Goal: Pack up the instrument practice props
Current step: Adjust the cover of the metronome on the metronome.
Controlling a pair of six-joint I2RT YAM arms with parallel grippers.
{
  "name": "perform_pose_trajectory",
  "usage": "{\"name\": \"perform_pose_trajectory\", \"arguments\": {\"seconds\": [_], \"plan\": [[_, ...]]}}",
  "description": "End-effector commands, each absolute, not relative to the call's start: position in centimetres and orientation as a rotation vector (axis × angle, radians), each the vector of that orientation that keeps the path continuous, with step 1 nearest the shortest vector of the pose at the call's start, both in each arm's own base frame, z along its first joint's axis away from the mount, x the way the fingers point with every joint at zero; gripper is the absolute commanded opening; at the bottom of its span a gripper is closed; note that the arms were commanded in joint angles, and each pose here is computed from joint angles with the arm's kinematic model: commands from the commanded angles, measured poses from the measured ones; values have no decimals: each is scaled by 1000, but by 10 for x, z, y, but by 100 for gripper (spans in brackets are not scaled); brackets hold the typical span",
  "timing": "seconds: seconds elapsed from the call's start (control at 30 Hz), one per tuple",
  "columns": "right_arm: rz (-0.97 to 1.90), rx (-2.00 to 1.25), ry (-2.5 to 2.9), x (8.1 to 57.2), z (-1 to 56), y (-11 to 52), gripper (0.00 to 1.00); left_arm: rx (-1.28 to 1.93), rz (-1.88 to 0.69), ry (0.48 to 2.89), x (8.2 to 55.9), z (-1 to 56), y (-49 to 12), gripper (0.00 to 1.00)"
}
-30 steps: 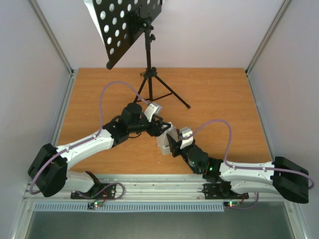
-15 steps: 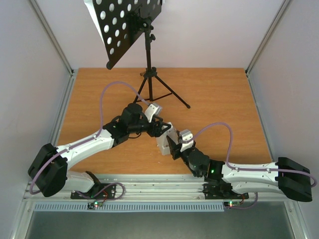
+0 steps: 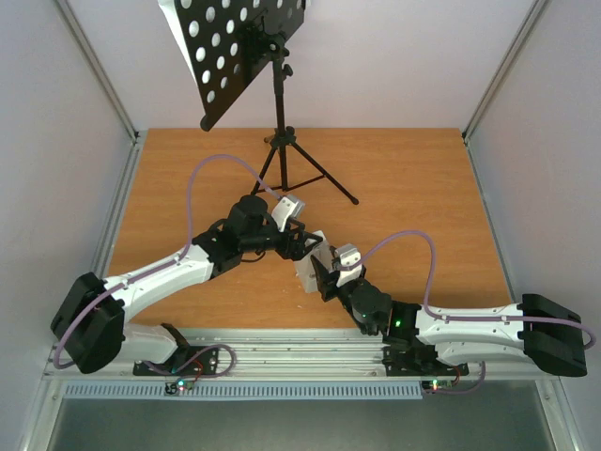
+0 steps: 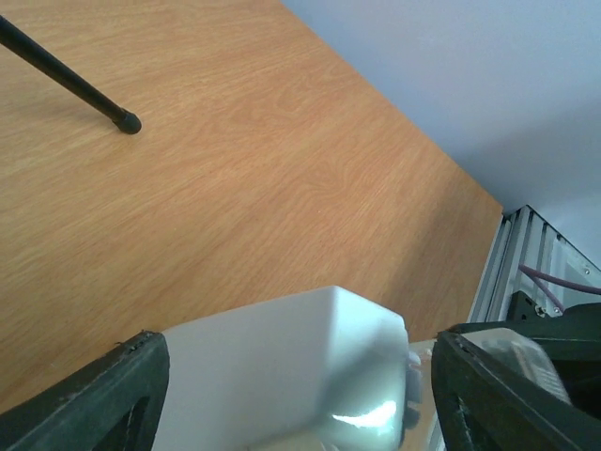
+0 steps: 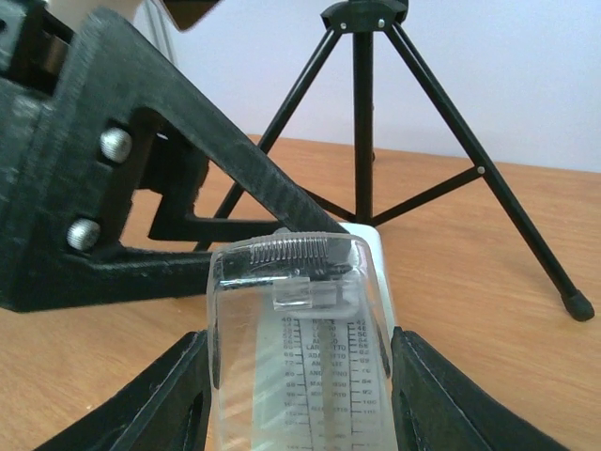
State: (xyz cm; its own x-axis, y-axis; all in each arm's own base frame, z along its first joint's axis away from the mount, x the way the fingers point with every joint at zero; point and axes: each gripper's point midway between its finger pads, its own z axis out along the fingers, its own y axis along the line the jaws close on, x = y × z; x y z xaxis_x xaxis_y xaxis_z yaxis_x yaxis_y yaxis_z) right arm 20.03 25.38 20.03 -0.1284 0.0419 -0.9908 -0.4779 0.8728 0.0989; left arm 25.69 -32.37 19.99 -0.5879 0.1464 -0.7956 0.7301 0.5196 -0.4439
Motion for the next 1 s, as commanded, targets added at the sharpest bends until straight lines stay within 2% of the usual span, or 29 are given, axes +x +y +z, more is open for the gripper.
{"name": "perform_pose_trajectory", "arguments": {"seconds": [0.0,0.3,0.97], "plan": [[449,-273,1646,204,209,252,45,687,-1044,1986,255,227,-320,78],[439,-274,1655,205,204,253,45,564,-931,2021,262,227,-295,96],[417,-258,1626,209,207,256,45,500,-900,2039,266,223,-283,99]]}}
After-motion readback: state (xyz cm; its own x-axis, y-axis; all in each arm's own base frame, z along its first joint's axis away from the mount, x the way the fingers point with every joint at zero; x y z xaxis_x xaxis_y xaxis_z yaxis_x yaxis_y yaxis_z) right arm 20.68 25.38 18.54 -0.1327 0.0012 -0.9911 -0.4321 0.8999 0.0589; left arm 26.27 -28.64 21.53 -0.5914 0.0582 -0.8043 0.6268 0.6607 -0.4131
